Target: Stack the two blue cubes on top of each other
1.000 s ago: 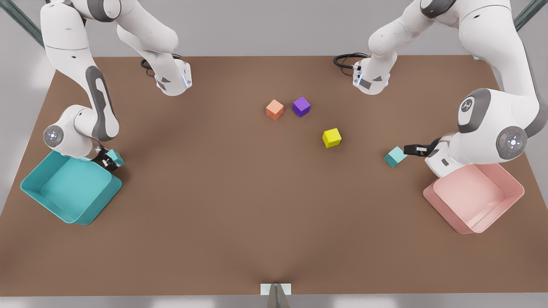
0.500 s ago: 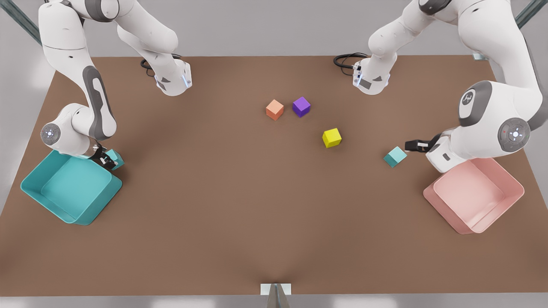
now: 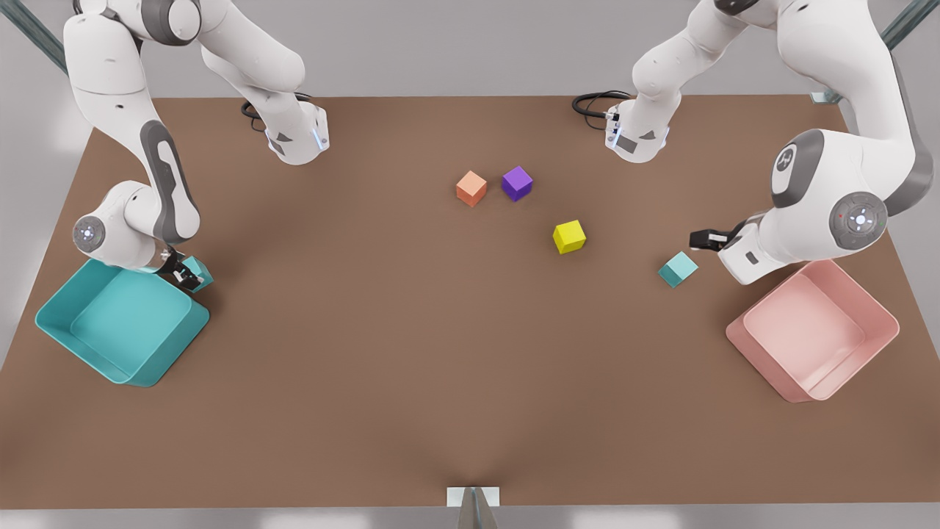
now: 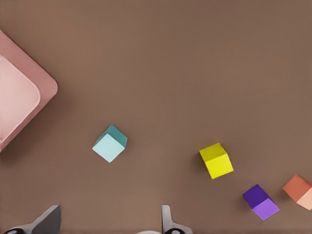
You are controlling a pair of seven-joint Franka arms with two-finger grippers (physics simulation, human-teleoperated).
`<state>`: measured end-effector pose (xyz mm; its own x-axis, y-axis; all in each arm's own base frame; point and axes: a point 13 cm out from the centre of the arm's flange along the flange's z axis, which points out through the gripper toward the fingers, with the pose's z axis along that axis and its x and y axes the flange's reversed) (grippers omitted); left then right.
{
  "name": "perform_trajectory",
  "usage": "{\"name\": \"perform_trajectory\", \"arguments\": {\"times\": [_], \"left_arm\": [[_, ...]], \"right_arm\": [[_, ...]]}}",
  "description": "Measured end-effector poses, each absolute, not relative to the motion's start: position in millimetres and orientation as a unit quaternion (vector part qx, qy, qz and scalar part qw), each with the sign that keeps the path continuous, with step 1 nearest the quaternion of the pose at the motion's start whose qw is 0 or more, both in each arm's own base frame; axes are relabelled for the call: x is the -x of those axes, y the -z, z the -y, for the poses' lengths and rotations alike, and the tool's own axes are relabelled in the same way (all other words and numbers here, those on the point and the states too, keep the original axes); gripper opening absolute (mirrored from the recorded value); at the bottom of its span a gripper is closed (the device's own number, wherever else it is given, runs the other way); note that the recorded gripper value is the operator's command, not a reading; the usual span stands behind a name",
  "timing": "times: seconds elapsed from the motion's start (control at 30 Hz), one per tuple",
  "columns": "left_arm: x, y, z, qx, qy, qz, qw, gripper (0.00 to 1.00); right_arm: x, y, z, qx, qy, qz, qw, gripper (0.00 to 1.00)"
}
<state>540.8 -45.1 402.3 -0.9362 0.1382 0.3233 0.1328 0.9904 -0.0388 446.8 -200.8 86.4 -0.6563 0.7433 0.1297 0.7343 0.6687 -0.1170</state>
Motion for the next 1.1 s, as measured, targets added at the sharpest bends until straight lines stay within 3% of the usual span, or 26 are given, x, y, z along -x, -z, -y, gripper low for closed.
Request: {"name": "perform_trajectory", "arguments": {"times": [0.87,1.1], "left_arm": [[-540.7,-401.7,44.0,0.081,-0.01,0.983,0.165,1.0],[-538.7,-402.7,44.4,0.083,-0.009,0.982,0.168,1.0]], "right_arm": [[-440.2,-65.1,218.4,0.412,-0.025,0.907,0.085,0.99],[-438.7,-64.1,224.7,0.412,-0.023,0.907,0.082,0.78]]}}
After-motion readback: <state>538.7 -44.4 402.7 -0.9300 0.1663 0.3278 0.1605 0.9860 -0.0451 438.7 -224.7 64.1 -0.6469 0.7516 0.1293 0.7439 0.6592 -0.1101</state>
